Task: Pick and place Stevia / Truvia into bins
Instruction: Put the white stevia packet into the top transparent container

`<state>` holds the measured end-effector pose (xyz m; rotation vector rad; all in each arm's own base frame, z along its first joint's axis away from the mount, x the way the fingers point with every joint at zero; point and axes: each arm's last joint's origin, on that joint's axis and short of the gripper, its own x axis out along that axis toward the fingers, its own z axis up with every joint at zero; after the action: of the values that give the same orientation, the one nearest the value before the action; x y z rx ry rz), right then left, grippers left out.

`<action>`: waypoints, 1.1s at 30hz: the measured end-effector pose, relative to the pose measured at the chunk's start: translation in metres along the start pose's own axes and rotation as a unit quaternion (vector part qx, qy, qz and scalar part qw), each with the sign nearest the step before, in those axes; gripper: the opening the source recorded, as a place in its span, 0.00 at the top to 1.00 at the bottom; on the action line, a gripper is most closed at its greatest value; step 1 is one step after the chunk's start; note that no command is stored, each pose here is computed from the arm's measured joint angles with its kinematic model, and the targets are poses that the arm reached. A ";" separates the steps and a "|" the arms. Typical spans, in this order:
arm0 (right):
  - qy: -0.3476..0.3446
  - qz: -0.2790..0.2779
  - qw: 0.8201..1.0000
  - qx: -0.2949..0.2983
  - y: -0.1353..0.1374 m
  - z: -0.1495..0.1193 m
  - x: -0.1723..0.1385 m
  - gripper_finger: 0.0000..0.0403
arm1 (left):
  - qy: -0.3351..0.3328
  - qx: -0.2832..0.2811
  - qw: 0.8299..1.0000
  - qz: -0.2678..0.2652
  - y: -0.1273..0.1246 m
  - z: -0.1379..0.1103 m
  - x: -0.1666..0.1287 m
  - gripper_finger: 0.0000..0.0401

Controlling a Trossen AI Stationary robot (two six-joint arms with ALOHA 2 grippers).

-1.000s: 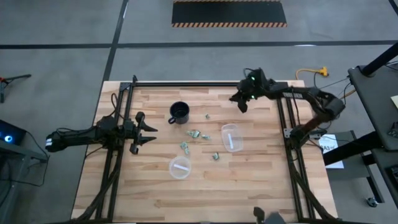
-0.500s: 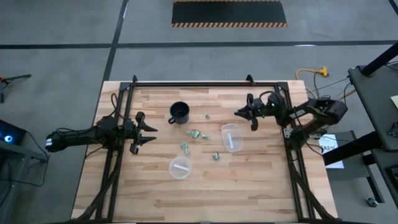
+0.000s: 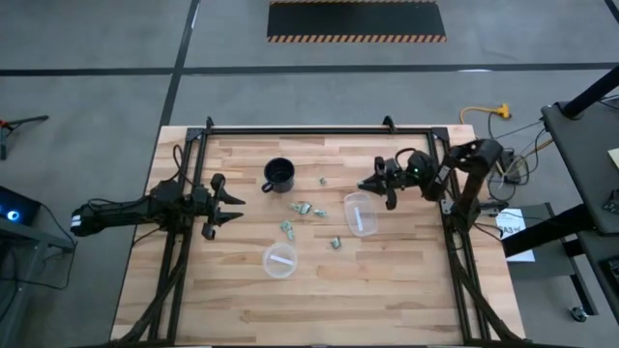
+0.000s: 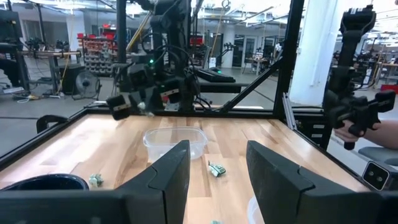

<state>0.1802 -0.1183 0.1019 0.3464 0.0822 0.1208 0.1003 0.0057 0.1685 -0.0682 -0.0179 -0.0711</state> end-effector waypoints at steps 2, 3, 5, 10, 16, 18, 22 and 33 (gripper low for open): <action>0.004 0.000 1.000 0.017 -0.002 -0.002 0.001 0.97 | 0.000 0.000 1.000 0.000 0.000 0.000 0.000 0.65; 0.006 0.000 1.000 0.024 -0.002 -0.003 0.001 0.97 | 0.000 0.000 1.000 0.000 0.000 0.000 0.000 0.65; 0.012 0.002 0.999 0.040 -0.003 -0.006 0.001 0.97 | 0.000 0.000 1.000 0.000 0.000 0.000 0.000 0.65; 0.026 0.025 0.995 0.098 0.003 -0.009 0.002 0.97 | 0.000 0.000 1.000 0.000 0.000 0.000 0.000 0.65; 0.057 0.076 0.986 0.136 0.015 -0.014 0.008 0.97 | 0.000 0.000 1.000 0.000 0.000 0.000 0.000 0.65; 0.065 0.082 0.985 0.140 0.018 -0.016 0.010 0.97 | 0.000 0.000 1.000 0.000 0.000 0.000 0.000 0.65; 0.074 0.094 0.983 0.138 0.022 -0.018 0.013 0.97 | 0.000 0.000 1.000 0.000 0.000 0.000 0.000 0.65; 0.096 0.110 0.983 0.109 0.029 -0.025 0.017 0.97 | 0.000 0.000 1.000 0.000 0.000 0.000 0.000 0.65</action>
<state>0.1919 -0.0807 0.0872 0.5622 0.2496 0.3662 0.1003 0.0057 0.1684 -0.0682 -0.0177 -0.0710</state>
